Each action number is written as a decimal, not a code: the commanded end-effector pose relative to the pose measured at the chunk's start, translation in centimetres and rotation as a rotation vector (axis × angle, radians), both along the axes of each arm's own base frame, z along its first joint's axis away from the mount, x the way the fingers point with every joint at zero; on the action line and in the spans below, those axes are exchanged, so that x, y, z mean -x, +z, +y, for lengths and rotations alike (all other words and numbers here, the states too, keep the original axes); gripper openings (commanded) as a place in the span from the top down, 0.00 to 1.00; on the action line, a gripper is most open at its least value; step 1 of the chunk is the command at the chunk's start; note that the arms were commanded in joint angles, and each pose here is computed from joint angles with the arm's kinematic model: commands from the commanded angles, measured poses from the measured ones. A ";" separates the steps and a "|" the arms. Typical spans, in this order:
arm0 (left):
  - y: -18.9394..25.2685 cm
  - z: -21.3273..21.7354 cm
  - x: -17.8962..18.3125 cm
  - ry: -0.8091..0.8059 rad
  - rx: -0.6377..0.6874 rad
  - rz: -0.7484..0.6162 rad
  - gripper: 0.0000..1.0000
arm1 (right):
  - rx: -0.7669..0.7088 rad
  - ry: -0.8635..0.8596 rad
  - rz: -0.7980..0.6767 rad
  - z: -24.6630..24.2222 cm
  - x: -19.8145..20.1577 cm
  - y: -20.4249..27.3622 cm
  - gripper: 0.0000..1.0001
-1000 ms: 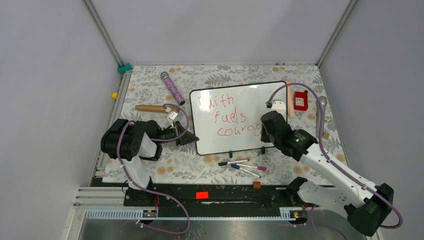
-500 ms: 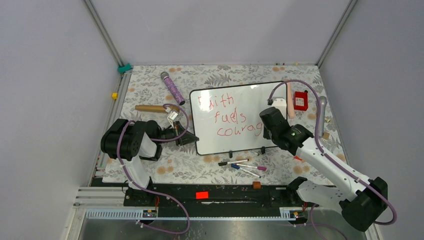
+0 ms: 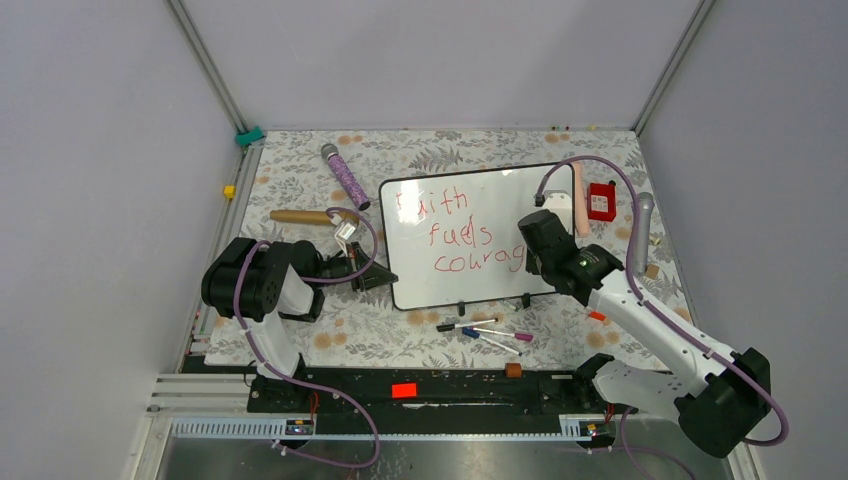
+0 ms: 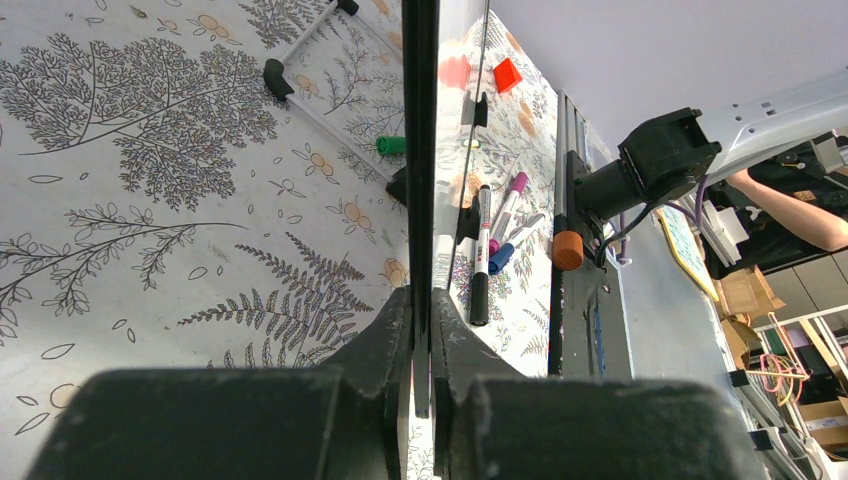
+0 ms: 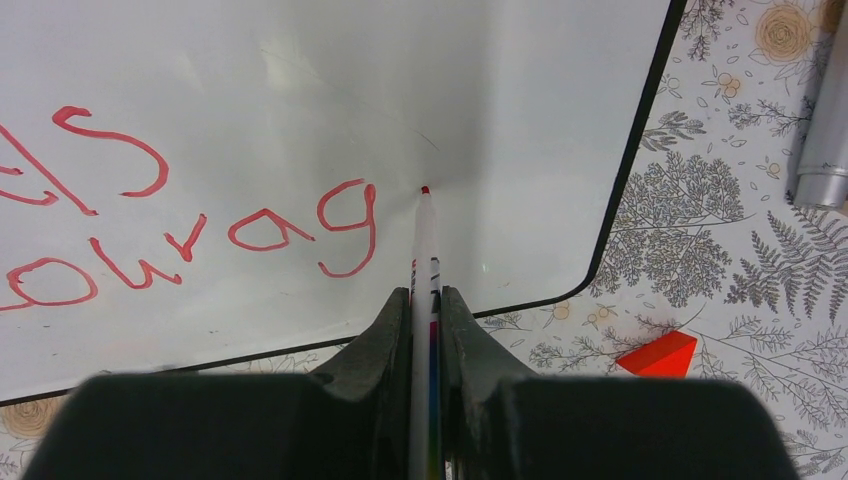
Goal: Write a sentence on the whiteboard
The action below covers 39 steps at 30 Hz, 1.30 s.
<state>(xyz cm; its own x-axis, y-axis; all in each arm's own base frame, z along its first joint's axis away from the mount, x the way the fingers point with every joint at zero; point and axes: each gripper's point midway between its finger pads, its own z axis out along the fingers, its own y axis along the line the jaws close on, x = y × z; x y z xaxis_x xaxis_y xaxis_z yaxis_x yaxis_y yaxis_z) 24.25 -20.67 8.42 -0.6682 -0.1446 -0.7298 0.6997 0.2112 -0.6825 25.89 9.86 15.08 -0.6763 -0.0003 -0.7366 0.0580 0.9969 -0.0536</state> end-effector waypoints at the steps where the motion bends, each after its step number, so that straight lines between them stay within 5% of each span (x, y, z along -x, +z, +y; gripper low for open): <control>1: 1.0 -0.2 -0.3 -0.024 0.010 -0.092 1.00 | -0.002 -0.033 -0.058 -0.4 -1.2 1.5 1.00; 39: 1.1 -0.2 -0.3 -0.026 0.010 -0.095 1.00 | -0.102 0.040 -0.010 1.5 -1.3 0.9 1.00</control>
<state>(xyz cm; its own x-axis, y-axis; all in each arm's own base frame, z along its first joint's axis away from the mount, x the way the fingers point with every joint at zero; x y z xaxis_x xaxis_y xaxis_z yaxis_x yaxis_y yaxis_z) 24.24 -20.67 8.41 -0.6691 -0.1445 -0.7290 0.6990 0.2109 -0.6833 26.82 10.10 15.88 -0.6730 0.0133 -0.7396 0.0407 0.9990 -0.0190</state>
